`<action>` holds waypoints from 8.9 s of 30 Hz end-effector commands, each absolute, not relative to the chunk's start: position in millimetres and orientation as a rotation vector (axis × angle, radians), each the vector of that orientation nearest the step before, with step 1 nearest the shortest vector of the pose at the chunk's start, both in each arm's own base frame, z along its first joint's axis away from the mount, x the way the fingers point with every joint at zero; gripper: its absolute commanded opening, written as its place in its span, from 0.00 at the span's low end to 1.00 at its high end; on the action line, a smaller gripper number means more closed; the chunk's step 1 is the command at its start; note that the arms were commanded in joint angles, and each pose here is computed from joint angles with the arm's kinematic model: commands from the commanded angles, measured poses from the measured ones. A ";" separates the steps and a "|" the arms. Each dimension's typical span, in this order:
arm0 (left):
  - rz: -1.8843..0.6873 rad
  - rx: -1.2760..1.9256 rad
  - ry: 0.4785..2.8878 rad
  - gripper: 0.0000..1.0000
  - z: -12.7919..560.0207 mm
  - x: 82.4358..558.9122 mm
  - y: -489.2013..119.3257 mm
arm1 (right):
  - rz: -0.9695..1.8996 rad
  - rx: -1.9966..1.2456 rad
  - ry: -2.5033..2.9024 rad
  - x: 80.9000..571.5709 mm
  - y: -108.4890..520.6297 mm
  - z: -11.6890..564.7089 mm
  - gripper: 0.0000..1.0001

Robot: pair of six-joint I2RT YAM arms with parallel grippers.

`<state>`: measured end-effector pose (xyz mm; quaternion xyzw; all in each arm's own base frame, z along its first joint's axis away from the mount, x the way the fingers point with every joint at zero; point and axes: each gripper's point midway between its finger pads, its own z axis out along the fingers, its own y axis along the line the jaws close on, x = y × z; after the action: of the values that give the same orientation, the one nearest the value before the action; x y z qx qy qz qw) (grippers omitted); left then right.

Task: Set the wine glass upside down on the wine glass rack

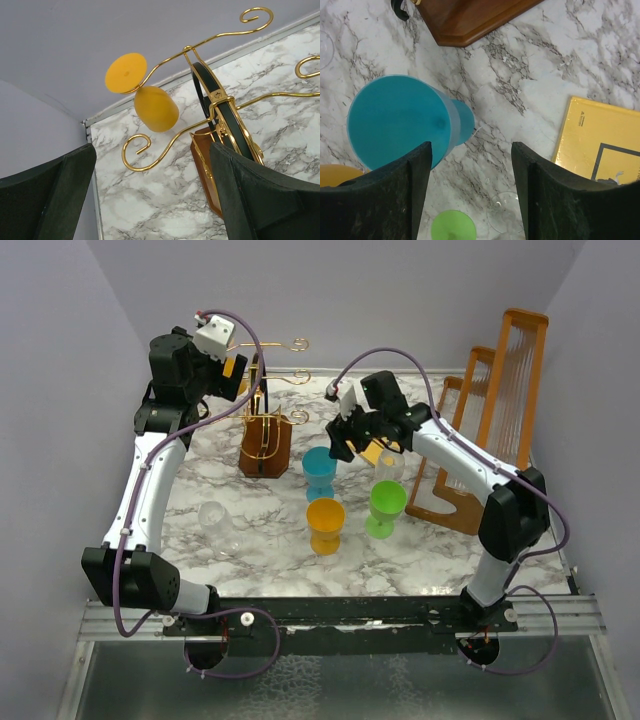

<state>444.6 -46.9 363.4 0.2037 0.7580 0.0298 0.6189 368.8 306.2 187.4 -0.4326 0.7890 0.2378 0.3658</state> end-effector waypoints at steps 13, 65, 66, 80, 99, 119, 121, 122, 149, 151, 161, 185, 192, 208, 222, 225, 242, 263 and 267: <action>0.035 0.460 1.713 0.99 378.1 437.4 -52.9 | 0.618 -1.190 2.100 359.3 316.0 172.3 0.30; -1.159 0.407 1.600 0.78 426.4 411.7 -218.5 | 0.326 -0.612 1.430 374.9 229.6 511.0 0.01; -1.180 0.404 1.602 0.78 425.3 411.6 -221.2 | 0.343 -0.618 1.425 372.1 231.3 513.5 0.01; -1.358 0.444 1.615 0.63 410.3 395.6 -246.9 | 0.466 -0.685 1.411 357.1 248.8 514.8 0.01; -1.402 0.446 1.659 0.39 397.0 397.0 -253.6 | 0.489 -0.709 1.404 352.1 251.9 513.9 0.01; -1.343 0.453 1.650 0.25 399.6 401.8 -250.6 | 0.416 -0.703 1.413 358.9 243.4 502.5 0.01; -1.337 0.457 1.646 0.19 400.2 401.8 -251.0 | 0.416 -0.706 1.415 359.4 244.1 500.7 0.01; -1.333 0.458 1.643 0.13 401.4 401.8 -250.4 | 0.416 -0.707 1.414 359.2 243.9 500.8 0.01; -0.119 0.363 1.546 0.00 467.5 495.8 -124.5 | 0.111 -0.761 1.435 359.5 199.9 477.9 1.00; 0.016 0.376 1.519 0.00 475.2 506.1 -120.2 | 0.080 -0.811 1.451 361.1 199.3 461.0 1.00; 0.315 0.517 1.358 0.00 503.5 544.0 -135.9 | 0.193 -1.189 1.419 320.3 221.2 382.0 1.00; 0.589 0.945 1.313 0.00 390.4 628.0 -199.0 | 0.374 -1.361 1.385 288.6 240.3 353.5 1.00; 0.625 0.976 1.359 0.00 374.4 632.6 -184.5 | 0.389 -1.368 1.382 288.1 242.7 353.5 1.00; 0.664 1.059 1.428 0.00 359.7 619.4 -165.1 | 0.392 -1.375 1.388 289.5 243.9 349.2 1.00; 0.608 1.171 1.431 0.00 353.1 588.3 -182.9 | 0.389 -1.374 1.392 290.6 243.8 347.4 1.00; 0.600 1.196 1.423 0.00 350.4 586.2 -189.4 | 0.384 -1.372 1.391 290.2 242.8 348.3 0.99; 0.547 1.288 1.366 0.00 330.8 588.8 -224.3 | 0.365 -1.365 1.393 291.3 240.1 347.0 1.00; 0.644 1.204 1.500 0.08 314.3 611.3 -196.0 | 0.367 -1.369 1.391 290.4 240.3 346.1 1.00; 0.637 1.220 1.522 0.12 310.2 608.2 -192.3 | 0.371 -1.369 1.389 290.0 240.7 346.1 1.00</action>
<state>609.4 -202.9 300.2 0.5233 0.6243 0.2595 0.5186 292.6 239.1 342.3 -0.5747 0.5966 0.1545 0.5384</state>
